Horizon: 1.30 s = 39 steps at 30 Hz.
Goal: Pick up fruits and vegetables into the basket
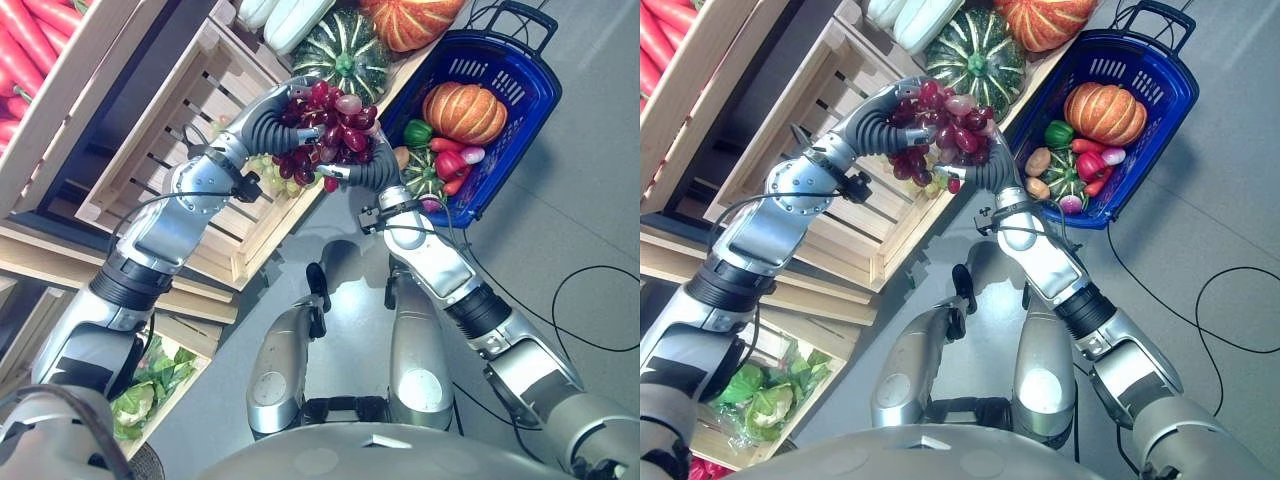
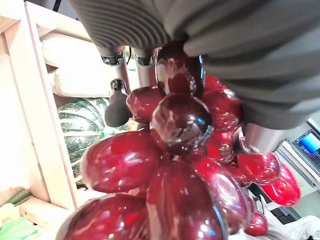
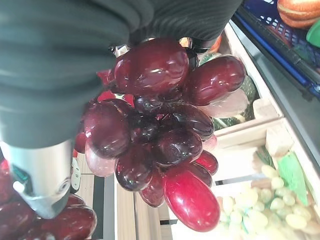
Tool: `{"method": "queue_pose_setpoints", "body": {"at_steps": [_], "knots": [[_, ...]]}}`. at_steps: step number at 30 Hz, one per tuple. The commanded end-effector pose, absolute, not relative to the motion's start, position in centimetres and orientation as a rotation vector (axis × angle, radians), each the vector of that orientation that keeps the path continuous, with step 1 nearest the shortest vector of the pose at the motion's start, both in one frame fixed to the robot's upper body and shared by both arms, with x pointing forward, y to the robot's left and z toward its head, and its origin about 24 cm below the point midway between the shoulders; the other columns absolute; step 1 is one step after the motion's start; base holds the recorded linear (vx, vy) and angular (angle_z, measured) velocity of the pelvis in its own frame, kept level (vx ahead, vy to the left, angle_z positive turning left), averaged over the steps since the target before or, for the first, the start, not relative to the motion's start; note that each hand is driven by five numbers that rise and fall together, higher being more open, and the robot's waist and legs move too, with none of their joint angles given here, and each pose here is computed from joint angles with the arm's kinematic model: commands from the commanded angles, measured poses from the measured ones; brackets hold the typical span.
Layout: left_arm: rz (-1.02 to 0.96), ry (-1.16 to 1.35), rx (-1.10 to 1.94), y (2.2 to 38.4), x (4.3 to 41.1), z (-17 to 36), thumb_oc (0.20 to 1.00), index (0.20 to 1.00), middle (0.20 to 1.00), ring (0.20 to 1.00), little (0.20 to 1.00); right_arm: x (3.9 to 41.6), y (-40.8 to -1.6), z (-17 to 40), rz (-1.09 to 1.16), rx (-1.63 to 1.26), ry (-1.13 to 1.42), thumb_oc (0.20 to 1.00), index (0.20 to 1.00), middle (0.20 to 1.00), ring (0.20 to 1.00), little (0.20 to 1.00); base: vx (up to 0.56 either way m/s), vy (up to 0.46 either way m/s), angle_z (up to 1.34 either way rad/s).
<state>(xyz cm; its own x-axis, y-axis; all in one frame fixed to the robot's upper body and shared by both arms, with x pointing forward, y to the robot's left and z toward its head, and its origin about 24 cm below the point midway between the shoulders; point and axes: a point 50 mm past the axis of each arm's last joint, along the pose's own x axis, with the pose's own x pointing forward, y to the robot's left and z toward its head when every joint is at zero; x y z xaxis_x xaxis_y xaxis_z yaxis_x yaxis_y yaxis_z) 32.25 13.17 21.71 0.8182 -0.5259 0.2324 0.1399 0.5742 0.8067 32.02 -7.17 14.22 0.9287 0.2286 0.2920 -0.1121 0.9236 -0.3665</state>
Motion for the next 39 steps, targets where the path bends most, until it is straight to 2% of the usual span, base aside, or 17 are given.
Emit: {"method": "queue_pose_setpoints", "body": {"at_steps": [1, 2, 8, 18, 27, 28, 29, 30, 37, 39], "knots": [[-0.512, -0.725, 0.769, 10.6, 29.4, 24.8, 0.200, 0.200, 0.200, 0.200, 0.200, 30.6, -4.4, 18.4, 0.273, -0.214, -0.524, 0.564, 0.564, 0.564, 0.564, 0.564, 0.00, 0.000, 0.00], [-0.534, -0.716, 0.745, 10.5, 29.5, 24.7, 0.200, 0.200, 0.200, 0.200, 0.200, 30.9, -4.4, 18.0, 0.270, -0.226, -0.493, 0.200, 0.200, 0.200, 0.200, 0.200, 0.00, 0.000, 0.00], [-0.631, -0.680, 0.649, 9.6, 29.3, 24.0, 0.200, 0.200, 0.200, 0.200, 0.200, 31.4, -4.1, 16.9, 0.282, -0.209, -0.420, 0.200, 0.200, 0.200, 0.200, 0.200, 0.00, -0.018, 0.01], [-0.629, -0.665, 0.639, 8.7, 29.9, 22.3, 0.200, 0.200, 0.200, 0.200, 0.200, 31.7, -3.5, 16.4, 0.253, -0.199, -0.404, 0.200, 0.200, 0.200, 0.200, 0.200, -0.01, -0.037, 0.04], [-0.680, -0.672, 0.660, 7.7, 29.8, 21.4, 0.200, 0.200, 0.200, 0.200, 0.200, 31.6, -2.9, 16.3, 0.320, -0.133, -0.387, 0.200, 0.200, 0.200, 0.200, 0.200, -0.01, -0.046, 0.01], [-0.685, -0.679, 0.657, 7.6, 29.8, 21.4, 0.507, 0.507, 0.507, 0.507, 0.507, 31.6, -2.8, 16.1, 0.332, -0.111, -0.377, 0.200, 0.200, 0.200, 0.200, 0.200, -0.01, -0.055, 0.00], [-0.688, -0.682, 0.653, 7.5, 29.8, 21.4, 0.652, 0.652, 0.652, 0.652, 0.652, 31.6, -2.8, 16.1, 0.337, -0.095, -0.371, 0.200, 0.200, 0.200, 0.200, 0.200, -0.01, -0.065, 0.02], [-0.693, -0.680, 0.648, 7.4, 29.7, 21.4, 1.000, 1.000, 1.000, 1.000, 1.000, 31.6, -2.8, 16.0, 0.345, -0.072, -0.363, 0.200, 0.200, 0.200, 0.200, 0.200, -0.01, -0.057, 0.03], [-0.730, -0.668, 0.507, 7.0, 29.6, 21.6, 1.000, 1.000, 1.000, 1.000, 1.000, 31.7, -3.2, 15.8, 0.391, 0.060, -0.354, 0.200, 0.200, 0.200, 0.200, 0.200, -0.01, -0.071, 0.03], [-0.717, -0.671, 0.314, 7.2, 29.4, 21.9, 1.000, 1.000, 1.000, 1.000, 1.000, 31.7, -3.8, 16.0, 0.395, 0.126, -0.371, 0.200, 0.200, 0.200, 0.200, 0.200, -0.01, -0.092, 0.06]]}}
